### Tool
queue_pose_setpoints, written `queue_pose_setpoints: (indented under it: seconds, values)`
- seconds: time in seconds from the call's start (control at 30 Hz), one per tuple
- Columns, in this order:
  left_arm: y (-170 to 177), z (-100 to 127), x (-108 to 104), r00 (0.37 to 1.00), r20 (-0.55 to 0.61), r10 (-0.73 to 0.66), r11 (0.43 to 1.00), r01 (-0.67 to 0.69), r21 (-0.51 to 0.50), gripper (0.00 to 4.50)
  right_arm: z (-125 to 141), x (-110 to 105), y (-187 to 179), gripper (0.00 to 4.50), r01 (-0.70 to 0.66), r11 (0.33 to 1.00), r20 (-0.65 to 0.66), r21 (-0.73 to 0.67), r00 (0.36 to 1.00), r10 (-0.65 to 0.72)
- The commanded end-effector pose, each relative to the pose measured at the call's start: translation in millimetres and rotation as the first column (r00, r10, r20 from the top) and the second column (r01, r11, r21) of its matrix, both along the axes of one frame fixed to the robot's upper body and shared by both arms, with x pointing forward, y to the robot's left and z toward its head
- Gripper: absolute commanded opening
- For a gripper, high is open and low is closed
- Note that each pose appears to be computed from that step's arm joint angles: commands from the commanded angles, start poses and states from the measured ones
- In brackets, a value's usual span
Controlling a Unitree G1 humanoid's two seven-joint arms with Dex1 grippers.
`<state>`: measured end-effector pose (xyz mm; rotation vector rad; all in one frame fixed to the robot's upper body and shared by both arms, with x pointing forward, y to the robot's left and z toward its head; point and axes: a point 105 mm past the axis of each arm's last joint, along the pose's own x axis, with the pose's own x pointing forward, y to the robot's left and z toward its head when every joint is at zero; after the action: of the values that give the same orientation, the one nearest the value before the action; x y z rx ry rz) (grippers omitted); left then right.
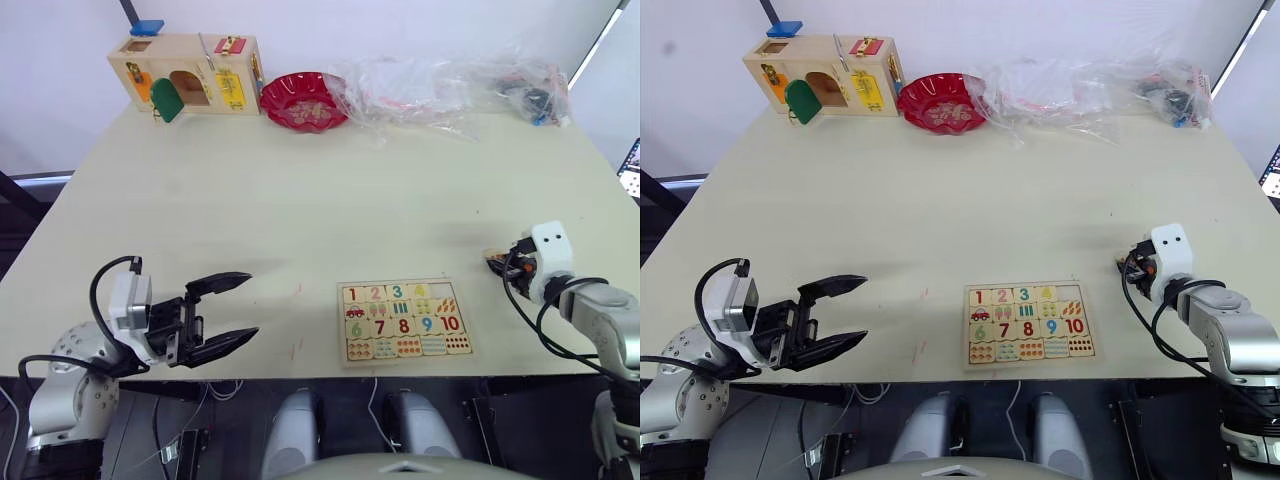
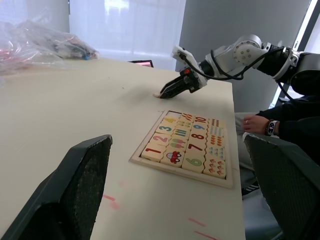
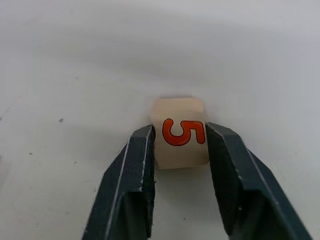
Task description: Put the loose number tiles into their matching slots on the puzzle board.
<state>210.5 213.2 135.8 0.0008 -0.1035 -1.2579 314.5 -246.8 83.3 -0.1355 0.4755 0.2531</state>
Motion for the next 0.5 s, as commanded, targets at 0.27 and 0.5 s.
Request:
queue_pose_setpoints:
  seconds: [0.27, 0.5]
  values:
    - [6.3, 2.8, 1.2, 0.999, 0.037, 0.009, 1.0, -0.008, -0.009, 4.5, -8.7, -11.8, -11.9, 1.69, 0.045, 0.998, -0.045, -0.034, 0.998, -0.047]
    - [9.7, -2.2, 1.1, 0.999, 0.032, 0.006, 1.0, -0.006, -0.012, 4.5, -11.2, -15.5, -13.6, 1.69, 0.063, 0.998, -0.066, -0.016, 0.996, -0.064]
